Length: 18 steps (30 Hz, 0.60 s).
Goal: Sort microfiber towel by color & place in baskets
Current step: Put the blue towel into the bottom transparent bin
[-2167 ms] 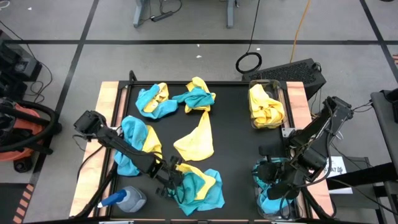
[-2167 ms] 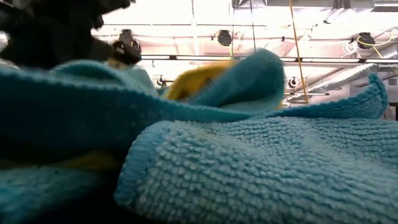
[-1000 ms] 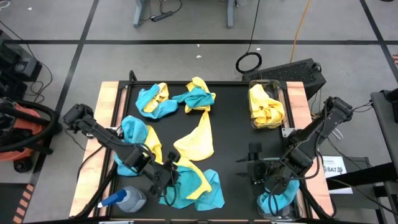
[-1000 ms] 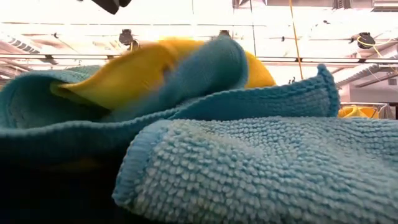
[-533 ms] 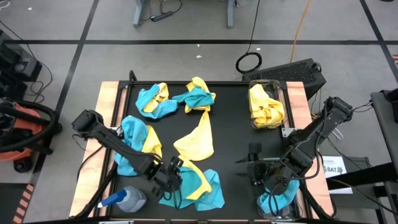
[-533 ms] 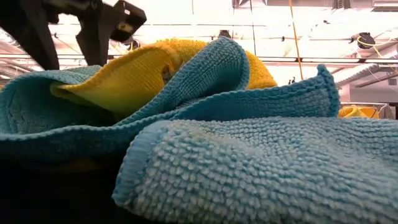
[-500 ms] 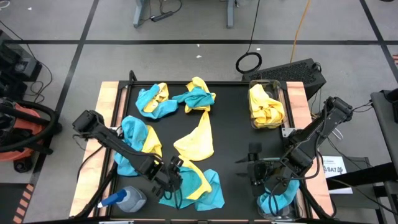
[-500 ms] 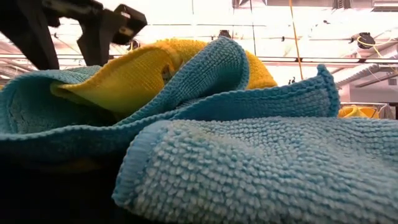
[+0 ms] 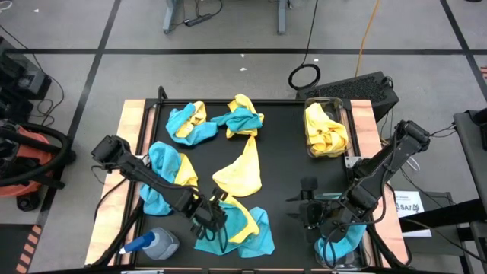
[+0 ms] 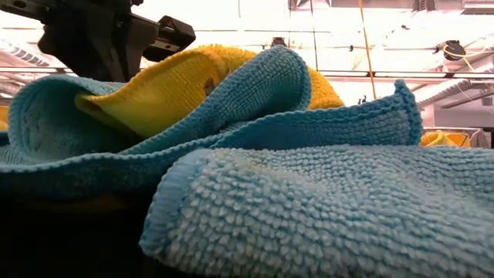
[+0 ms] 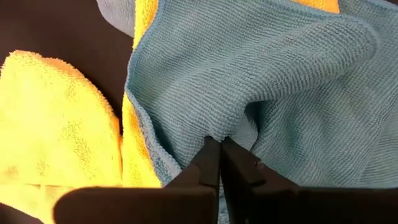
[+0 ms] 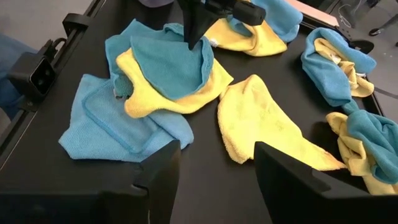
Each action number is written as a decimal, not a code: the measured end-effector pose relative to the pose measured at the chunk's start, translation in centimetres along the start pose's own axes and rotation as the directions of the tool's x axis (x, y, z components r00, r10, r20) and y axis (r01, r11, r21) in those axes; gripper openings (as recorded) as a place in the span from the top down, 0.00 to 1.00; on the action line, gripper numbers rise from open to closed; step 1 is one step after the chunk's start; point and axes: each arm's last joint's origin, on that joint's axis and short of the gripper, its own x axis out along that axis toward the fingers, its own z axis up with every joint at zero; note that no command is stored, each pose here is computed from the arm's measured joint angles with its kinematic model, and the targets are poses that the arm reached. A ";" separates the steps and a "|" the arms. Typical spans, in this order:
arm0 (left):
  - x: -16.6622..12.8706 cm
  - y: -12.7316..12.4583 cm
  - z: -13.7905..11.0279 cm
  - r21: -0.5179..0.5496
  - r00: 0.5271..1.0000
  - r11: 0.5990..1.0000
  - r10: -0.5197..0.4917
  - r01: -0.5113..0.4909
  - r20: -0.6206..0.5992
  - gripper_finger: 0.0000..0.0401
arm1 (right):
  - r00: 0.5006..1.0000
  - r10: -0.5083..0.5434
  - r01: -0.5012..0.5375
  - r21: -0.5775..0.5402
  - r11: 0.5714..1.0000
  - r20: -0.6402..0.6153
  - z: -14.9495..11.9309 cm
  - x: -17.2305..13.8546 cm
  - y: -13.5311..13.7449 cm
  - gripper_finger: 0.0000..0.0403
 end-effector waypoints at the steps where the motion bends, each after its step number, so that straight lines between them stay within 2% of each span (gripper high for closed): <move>1: 0.0 0.0 0.0 0.000 1.000 1.000 0.001 -0.001 0.002 0.98 | 1.000 0.000 0.000 0.000 1.000 0.000 0.0 0.0 0.0 0.51; 6: -0.2 0.1 0.1 0.021 1.000 1.000 0.017 -0.017 0.019 0.99 | 1.000 -0.001 0.001 0.001 1.000 0.000 0.0 0.0 0.0 0.51; 9: -1.6 0.4 0.1 0.019 0.998 0.999 0.032 -0.033 0.049 0.99 | 1.000 0.000 0.000 0.002 1.000 0.002 0.0 0.0 0.0 0.51; 13: -5.0 1.0 0.5 0.008 0.994 0.998 0.060 -0.061 0.094 0.99 | 1.000 0.004 -0.004 0.013 1.000 0.015 0.2 0.0 0.0 0.51; 18: -11.0 1.4 1.2 0.004 0.964 0.995 0.099 -0.104 0.248 0.99 | 0.997 0.038 -0.040 0.032 0.999 0.067 1.0 0.3 -0.1 0.51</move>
